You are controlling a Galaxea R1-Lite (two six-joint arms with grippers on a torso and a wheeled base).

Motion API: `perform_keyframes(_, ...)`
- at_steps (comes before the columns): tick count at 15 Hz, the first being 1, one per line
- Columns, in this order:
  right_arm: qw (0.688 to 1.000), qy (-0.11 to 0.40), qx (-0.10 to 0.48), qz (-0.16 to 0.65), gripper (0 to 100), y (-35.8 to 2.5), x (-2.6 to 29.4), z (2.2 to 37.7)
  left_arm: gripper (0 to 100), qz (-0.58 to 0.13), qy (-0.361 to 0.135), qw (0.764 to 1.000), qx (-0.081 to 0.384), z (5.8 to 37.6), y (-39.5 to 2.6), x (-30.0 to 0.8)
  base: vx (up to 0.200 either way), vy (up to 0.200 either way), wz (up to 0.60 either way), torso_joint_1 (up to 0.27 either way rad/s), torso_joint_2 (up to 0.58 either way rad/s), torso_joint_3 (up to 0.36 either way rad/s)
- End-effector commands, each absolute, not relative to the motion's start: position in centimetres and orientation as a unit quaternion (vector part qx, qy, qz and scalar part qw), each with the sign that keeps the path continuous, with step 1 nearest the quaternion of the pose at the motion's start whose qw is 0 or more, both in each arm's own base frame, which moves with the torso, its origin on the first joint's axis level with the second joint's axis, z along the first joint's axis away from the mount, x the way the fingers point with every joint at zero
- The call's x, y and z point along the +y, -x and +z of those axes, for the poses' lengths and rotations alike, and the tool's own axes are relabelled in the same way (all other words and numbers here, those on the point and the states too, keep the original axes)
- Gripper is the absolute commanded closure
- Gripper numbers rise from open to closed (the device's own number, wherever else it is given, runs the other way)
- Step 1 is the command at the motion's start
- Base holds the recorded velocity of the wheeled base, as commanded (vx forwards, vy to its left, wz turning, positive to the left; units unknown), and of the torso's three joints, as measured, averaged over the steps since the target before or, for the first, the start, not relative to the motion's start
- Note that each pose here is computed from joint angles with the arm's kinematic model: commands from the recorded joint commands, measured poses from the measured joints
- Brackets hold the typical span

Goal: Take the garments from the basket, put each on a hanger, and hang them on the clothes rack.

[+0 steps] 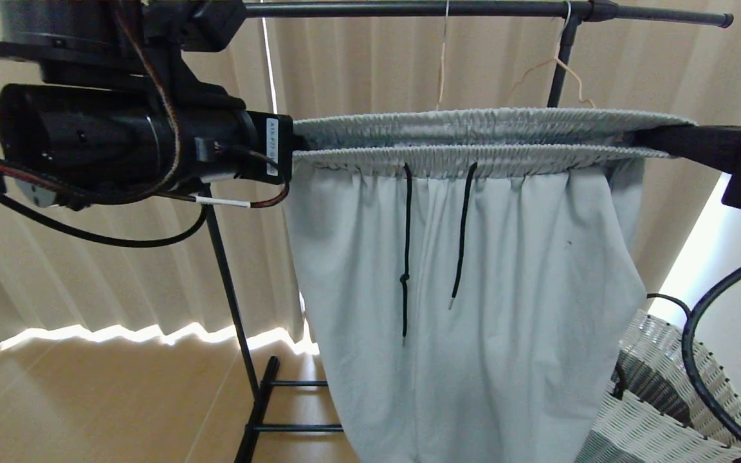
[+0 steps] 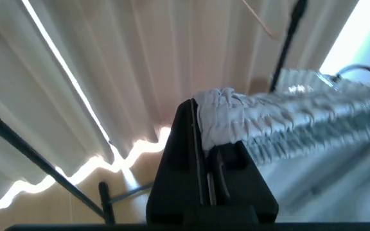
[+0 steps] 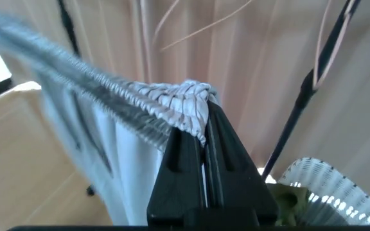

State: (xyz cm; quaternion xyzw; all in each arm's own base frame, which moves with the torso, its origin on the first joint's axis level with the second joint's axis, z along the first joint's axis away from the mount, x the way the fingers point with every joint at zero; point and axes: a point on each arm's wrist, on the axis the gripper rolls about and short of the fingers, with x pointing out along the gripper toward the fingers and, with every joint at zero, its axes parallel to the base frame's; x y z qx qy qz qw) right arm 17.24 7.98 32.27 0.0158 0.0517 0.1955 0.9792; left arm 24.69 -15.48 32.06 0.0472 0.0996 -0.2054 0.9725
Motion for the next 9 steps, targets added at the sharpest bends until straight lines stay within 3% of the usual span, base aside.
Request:
perform_keyframes(1, 0.981, -0.015, 0.06, 0.186, 100, -20.2, 8.9, 31.1, 100, -0.255, -0.037, 0.963, 0.082, 33.0, -21.3, -13.5, 0.0, 0.0, 0.0, 0.0, 0.0, 0.0)
perform_keyframes(5, 0.981, -0.022, 0.029, 0.188, 100, -23.2, 10.2, 30.5, 100, -0.351, -0.043, 0.933, 0.062, 33.3, -18.0, -12.0, 0.0, 0.0, 0.0, 0.0, 0.0, 0.0)
perform_keyframes(9, 0.981, -0.027, 0.013, 0.192, 100, -24.5, 10.8, 31.0, 100, -0.394, -0.042, 0.916, 0.057, 33.3, -16.8, -11.9, 0.0, 0.0, 0.0, 0.0, 0.0, 0.0)
